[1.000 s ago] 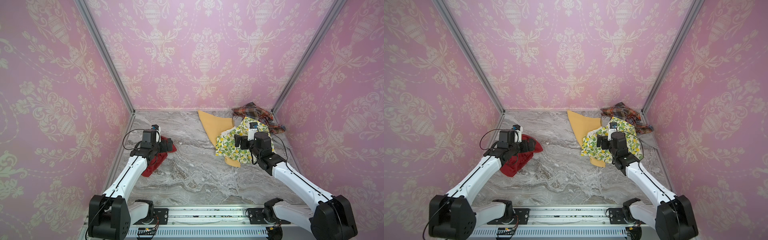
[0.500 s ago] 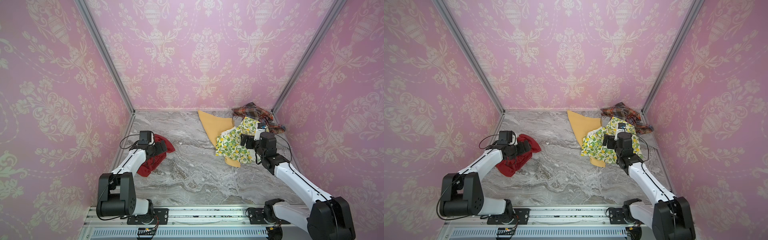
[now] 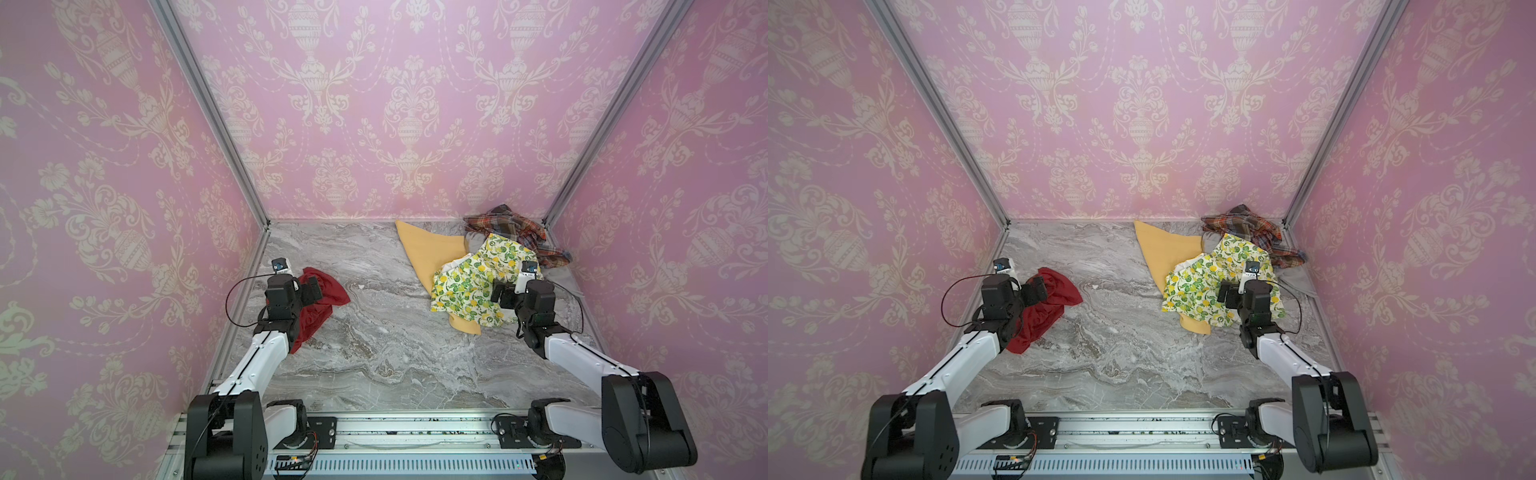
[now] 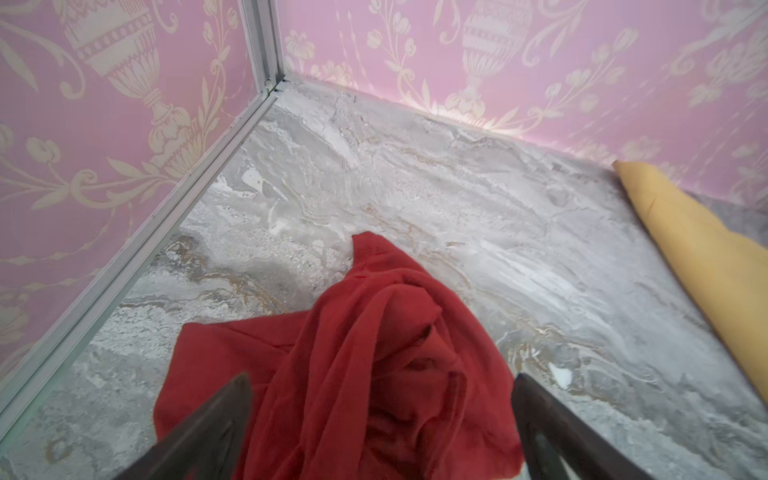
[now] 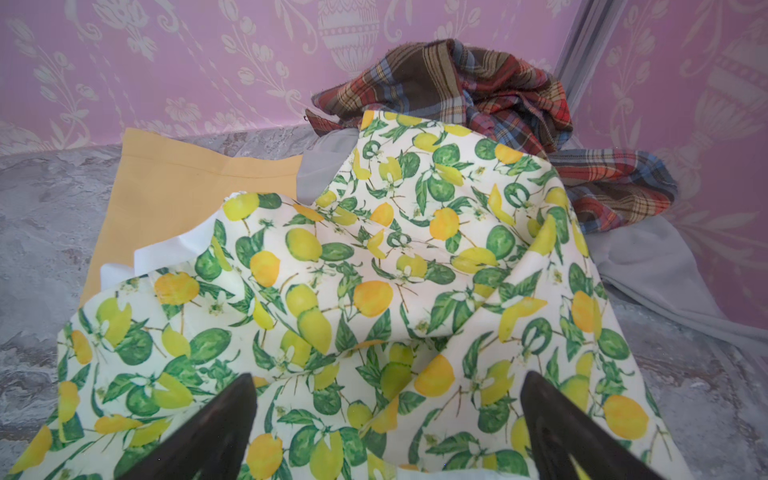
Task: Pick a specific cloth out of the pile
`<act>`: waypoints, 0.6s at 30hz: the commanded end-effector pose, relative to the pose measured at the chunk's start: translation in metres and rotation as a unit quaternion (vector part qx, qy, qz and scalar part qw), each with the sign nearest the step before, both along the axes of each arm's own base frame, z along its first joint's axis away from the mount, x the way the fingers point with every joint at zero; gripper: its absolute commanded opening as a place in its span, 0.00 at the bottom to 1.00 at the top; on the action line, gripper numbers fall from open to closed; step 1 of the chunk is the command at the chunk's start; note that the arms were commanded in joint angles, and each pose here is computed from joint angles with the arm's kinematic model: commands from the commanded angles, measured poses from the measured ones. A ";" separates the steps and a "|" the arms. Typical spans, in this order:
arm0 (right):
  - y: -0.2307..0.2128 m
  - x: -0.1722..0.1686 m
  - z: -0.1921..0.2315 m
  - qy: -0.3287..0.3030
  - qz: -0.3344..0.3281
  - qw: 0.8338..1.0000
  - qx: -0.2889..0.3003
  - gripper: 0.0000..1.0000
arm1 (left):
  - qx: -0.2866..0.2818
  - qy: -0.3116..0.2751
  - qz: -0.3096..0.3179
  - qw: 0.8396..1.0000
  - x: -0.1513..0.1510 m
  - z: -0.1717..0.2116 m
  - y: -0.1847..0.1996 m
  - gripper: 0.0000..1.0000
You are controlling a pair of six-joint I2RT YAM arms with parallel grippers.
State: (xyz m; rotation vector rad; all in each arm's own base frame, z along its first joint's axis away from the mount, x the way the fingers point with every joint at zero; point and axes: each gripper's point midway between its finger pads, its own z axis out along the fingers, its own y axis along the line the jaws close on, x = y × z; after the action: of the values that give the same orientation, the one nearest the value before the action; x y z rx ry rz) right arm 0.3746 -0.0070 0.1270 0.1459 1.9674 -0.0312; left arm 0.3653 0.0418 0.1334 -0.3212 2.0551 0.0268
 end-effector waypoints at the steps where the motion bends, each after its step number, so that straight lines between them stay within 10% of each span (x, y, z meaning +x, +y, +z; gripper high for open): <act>1: -0.004 0.011 0.013 -0.047 0.007 0.999 -0.012 1.00 | 0.077 -0.017 0.003 0.997 0.004 -0.010 0.015 0.99; 18: -0.006 0.010 -0.025 -0.076 0.004 0.997 -0.004 1.00 | 0.057 -0.062 -0.041 0.996 0.014 -0.033 0.003 0.99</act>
State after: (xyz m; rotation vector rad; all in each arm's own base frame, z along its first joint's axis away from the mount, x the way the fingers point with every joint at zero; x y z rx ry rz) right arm 0.3783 -0.0140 0.0802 0.1479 1.9106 -0.0283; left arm 0.3783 0.0461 0.0985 -0.1621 1.9668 0.0985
